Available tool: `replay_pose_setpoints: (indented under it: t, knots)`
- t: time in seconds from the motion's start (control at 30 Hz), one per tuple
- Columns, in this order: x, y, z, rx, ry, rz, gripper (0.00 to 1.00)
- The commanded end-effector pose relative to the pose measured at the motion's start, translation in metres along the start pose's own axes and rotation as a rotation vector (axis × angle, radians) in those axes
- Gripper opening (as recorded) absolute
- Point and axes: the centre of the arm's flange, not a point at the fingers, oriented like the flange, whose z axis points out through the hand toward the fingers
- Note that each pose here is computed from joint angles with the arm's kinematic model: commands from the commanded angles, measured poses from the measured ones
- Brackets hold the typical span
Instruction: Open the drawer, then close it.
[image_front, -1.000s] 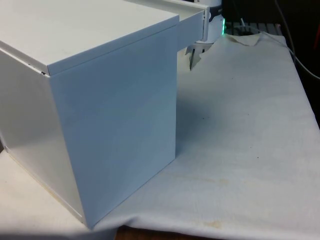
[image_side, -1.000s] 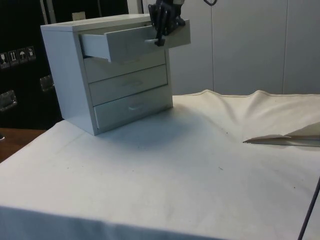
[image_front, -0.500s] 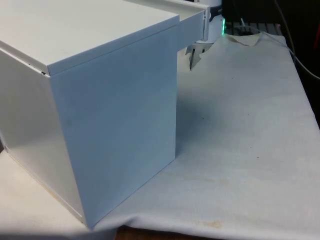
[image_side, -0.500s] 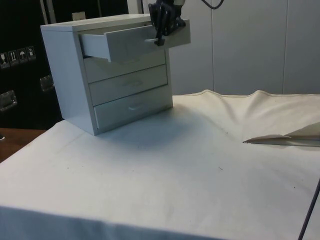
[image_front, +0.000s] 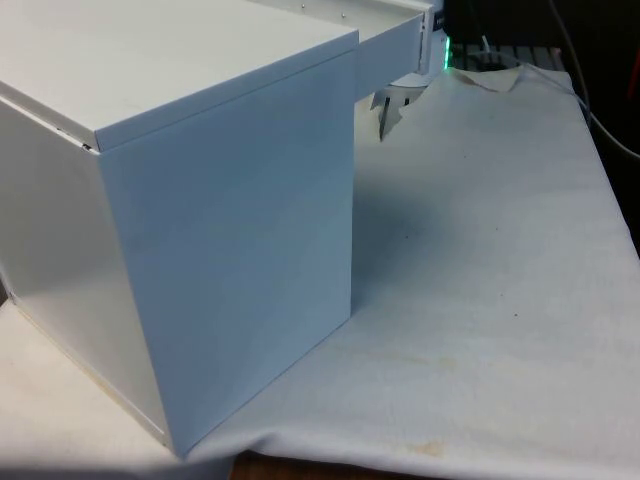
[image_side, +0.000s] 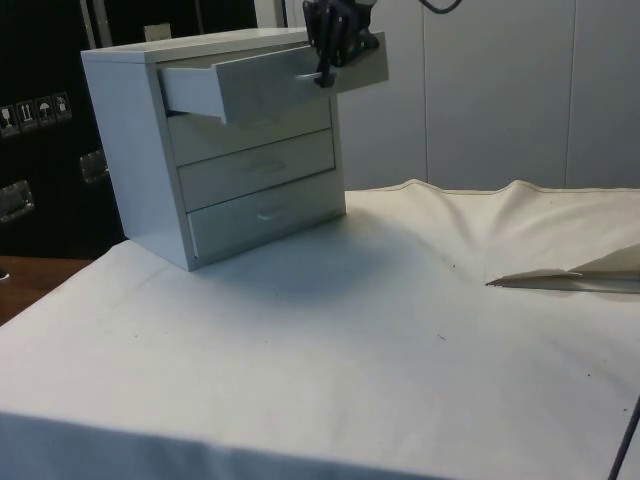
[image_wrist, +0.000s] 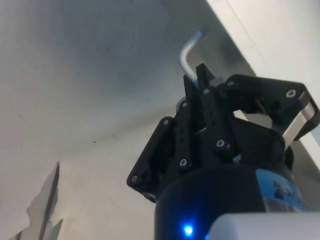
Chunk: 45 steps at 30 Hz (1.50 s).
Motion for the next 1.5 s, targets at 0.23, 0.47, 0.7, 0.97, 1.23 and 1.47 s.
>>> replay_pose_setpoints:
  t: [0.23,0.47,0.7,0.97,1.23,1.47]
  knots:
    - [-0.001,-0.019,-0.013,-0.031,0.0,-0.006,0.0]
    - [0.008,-0.038,-0.012,-0.044,0.006,0.001,0.0]
    - [0.011,-0.043,-0.01,-0.051,0.006,0.011,0.0]
    - [0.008,-0.041,-0.004,-0.045,0.003,0.017,0.0]
    - [0.004,-0.039,0.005,-0.049,0.004,0.024,0.0]
    - [0.003,-0.04,0.007,-0.067,0.0,0.025,0.0]
